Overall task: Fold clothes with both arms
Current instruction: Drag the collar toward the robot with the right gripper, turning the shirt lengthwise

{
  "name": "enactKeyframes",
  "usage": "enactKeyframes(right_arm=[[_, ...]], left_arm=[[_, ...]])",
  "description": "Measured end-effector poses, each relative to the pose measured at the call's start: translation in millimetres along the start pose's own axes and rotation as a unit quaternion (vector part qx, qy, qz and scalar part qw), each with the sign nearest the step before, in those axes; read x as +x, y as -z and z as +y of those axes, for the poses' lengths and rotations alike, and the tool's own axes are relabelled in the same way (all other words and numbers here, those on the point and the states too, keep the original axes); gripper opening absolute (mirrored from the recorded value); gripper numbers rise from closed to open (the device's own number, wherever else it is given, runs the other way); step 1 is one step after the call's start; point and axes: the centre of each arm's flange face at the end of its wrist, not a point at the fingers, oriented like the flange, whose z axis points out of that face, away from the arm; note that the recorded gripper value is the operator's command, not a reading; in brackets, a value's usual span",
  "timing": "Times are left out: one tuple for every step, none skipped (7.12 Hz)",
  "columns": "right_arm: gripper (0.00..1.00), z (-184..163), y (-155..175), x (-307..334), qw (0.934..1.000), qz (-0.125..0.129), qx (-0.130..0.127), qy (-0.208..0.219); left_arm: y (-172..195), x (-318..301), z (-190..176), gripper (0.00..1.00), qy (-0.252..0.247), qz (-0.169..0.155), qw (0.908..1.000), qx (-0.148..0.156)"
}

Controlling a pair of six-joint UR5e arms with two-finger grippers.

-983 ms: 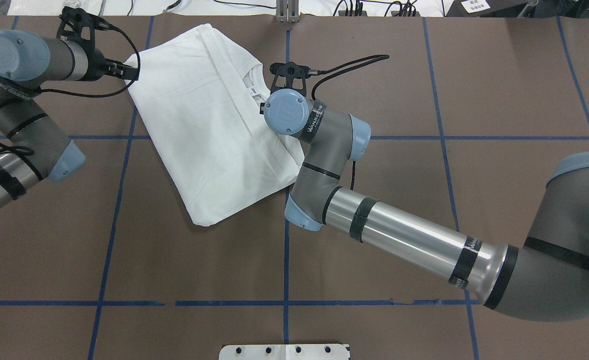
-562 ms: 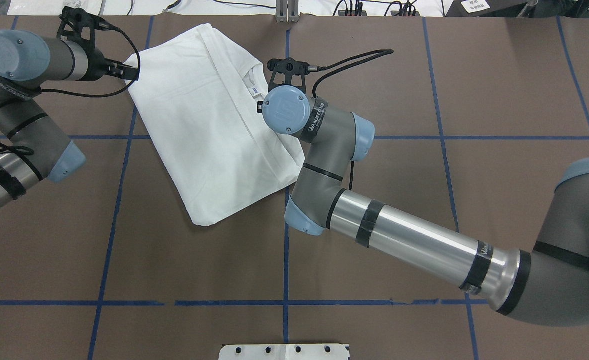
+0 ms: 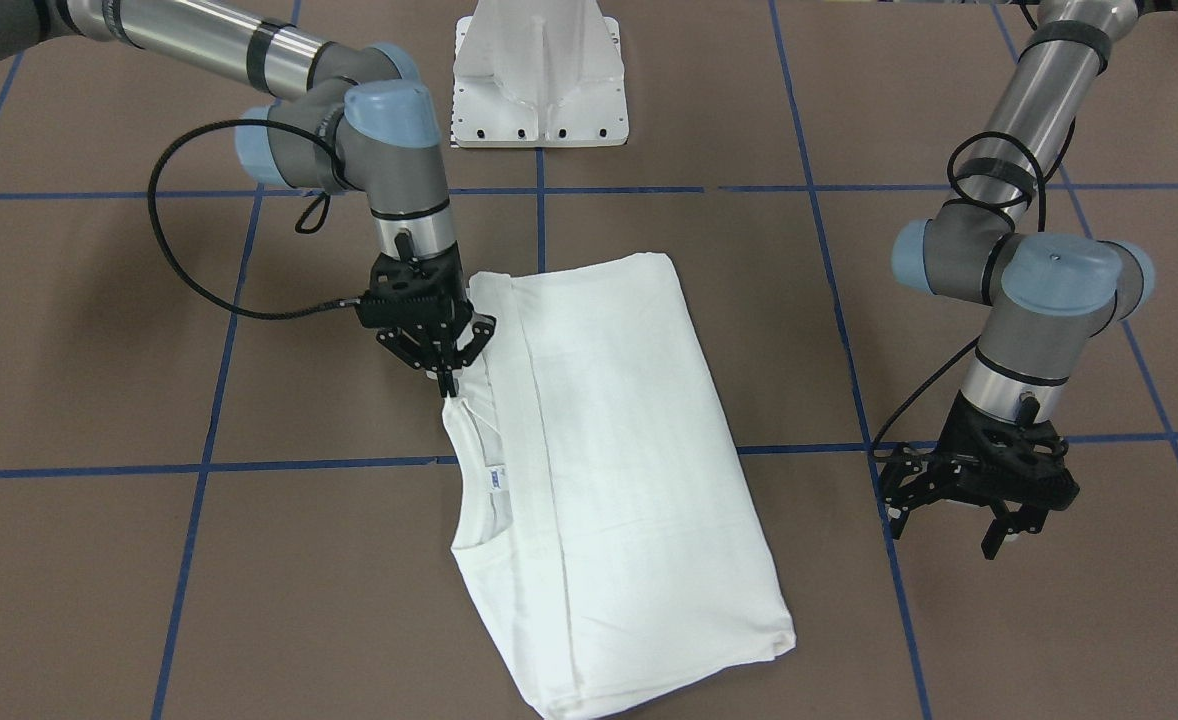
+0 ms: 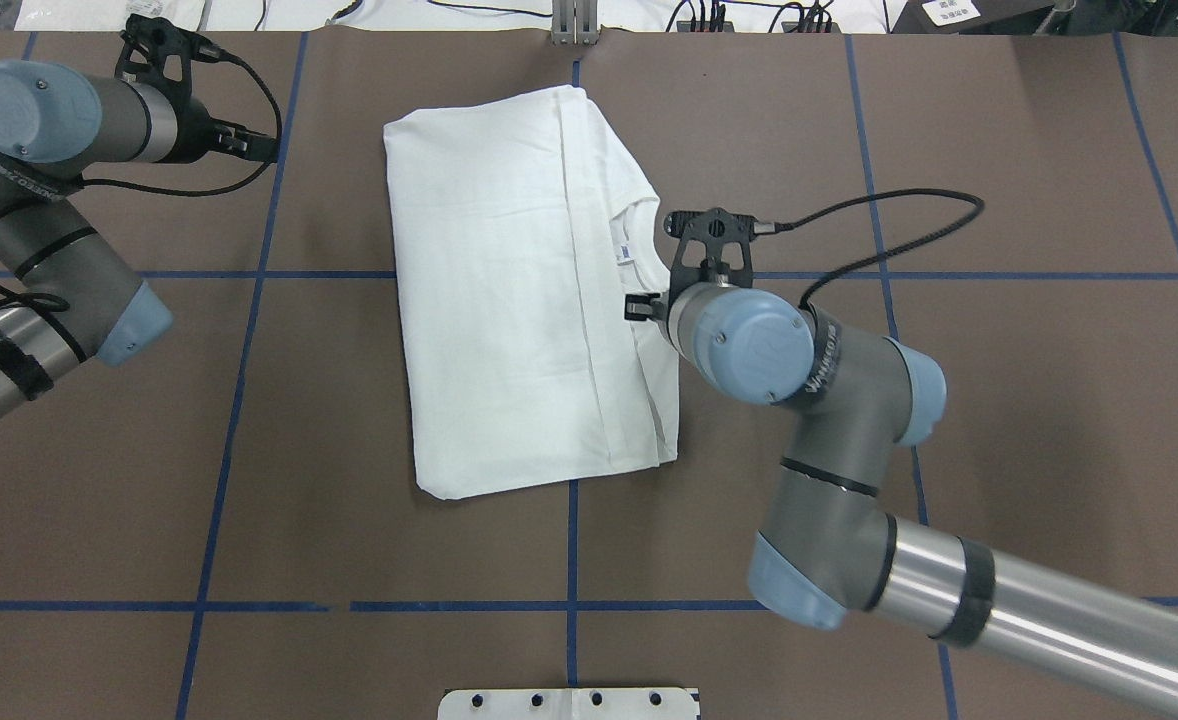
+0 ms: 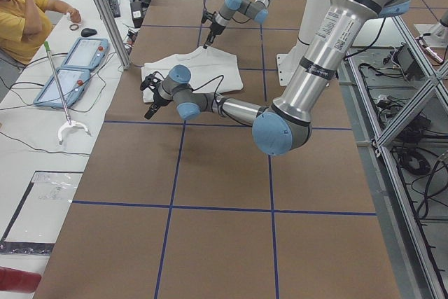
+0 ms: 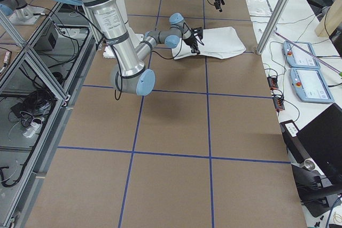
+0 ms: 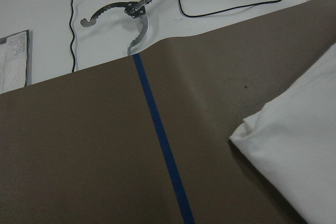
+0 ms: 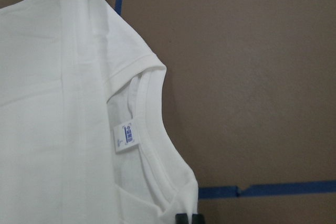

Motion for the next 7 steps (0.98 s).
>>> enactKeyframes(right_arm=[[0.0,34,26,13,0.9999,0.002,0.002,0.011],[0.0,56,43,20,0.9999,0.006,0.001,0.015],[0.0,69,49,23,0.9998,0.009,-0.001,0.019],[0.9,74,49,27,0.9997,0.014,-0.003,0.021],[1.0,77,47,31,0.9995,0.019,-0.004,0.025],[1.0,77,46,32,0.9994,0.021,-0.004,0.027],[1.0,73,48,27,0.9994,0.021,-0.003,0.028]], left_arm=[[0,1,0,1.0,0.0,0.0,1.0,0.0],[0,1,0,1.0,0.0,0.001,1.0,0.0],[1,1,0,1.0,0.0,0.001,1.0,0.001],[2,2,-1,1.0,0.0,0.002,1.0,0.002],[2,2,-1,1.0,-0.001,0.003,1.0,0.002],[2,3,-1,1.0,-0.001,0.003,1.0,0.002],[2,3,-1,1.0,-0.001,0.003,1.0,0.002]])
